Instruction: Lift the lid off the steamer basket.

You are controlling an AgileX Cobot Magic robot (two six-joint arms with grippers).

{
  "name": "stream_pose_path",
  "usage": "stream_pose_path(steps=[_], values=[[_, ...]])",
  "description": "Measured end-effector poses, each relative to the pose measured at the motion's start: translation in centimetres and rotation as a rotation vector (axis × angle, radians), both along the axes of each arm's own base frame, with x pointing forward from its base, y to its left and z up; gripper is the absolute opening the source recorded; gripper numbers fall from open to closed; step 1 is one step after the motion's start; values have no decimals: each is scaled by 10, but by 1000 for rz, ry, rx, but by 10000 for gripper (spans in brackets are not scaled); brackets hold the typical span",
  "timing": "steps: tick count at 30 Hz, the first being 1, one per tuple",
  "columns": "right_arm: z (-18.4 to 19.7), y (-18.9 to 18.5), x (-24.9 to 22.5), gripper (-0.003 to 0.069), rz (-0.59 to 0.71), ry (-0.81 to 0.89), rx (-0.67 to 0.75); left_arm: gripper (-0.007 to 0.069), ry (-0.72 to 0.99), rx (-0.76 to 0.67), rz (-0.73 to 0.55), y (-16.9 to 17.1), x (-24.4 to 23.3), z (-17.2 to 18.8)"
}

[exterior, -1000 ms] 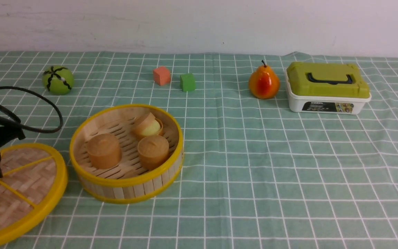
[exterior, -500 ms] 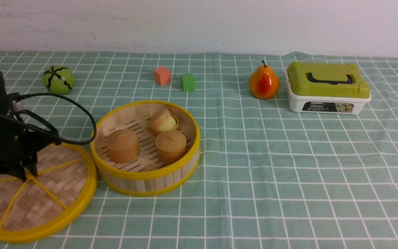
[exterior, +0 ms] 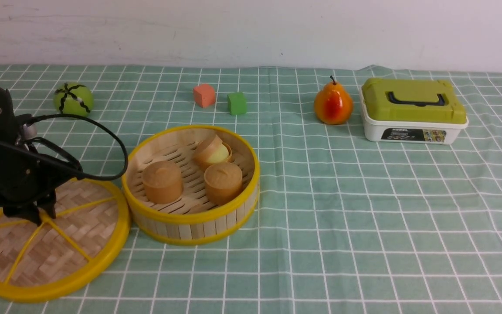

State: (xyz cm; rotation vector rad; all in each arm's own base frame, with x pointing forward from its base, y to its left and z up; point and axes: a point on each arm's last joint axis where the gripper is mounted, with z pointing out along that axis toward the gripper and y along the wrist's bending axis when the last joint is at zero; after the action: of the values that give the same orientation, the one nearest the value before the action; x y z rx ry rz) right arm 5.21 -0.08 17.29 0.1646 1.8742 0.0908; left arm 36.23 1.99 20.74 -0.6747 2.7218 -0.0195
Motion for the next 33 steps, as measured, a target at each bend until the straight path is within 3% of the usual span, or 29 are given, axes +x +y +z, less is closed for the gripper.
stream_pose_path(steps=[3,5,7,11,15,19,24,25,26,33], values=[[0,0,0,242,0,0,0,271,4,-5,3,-1,0,1],[0,0,0,242,0,0,0,400,24,-8,7,-1,0,8],[0,0,0,242,0,0,0,466,18,-8,11,-1,-1,20],[0,0,0,242,0,0,0,524,-32,-1,13,-1,-7,54],[0,0,0,242,0,0,0,530,-98,20,12,0,-20,89],[0,0,0,242,0,0,0,428,-131,84,-37,3,-51,129],[0,0,0,242,0,0,0,57,-154,102,-46,2,-94,161],[0,0,0,242,0,0,0,57,-159,103,-48,2,-96,162],[0,0,0,242,0,0,0,-10,-198,107,-53,1,-110,168],[0,0,0,242,0,0,0,-13,-460,53,-137,-12,-187,161]])
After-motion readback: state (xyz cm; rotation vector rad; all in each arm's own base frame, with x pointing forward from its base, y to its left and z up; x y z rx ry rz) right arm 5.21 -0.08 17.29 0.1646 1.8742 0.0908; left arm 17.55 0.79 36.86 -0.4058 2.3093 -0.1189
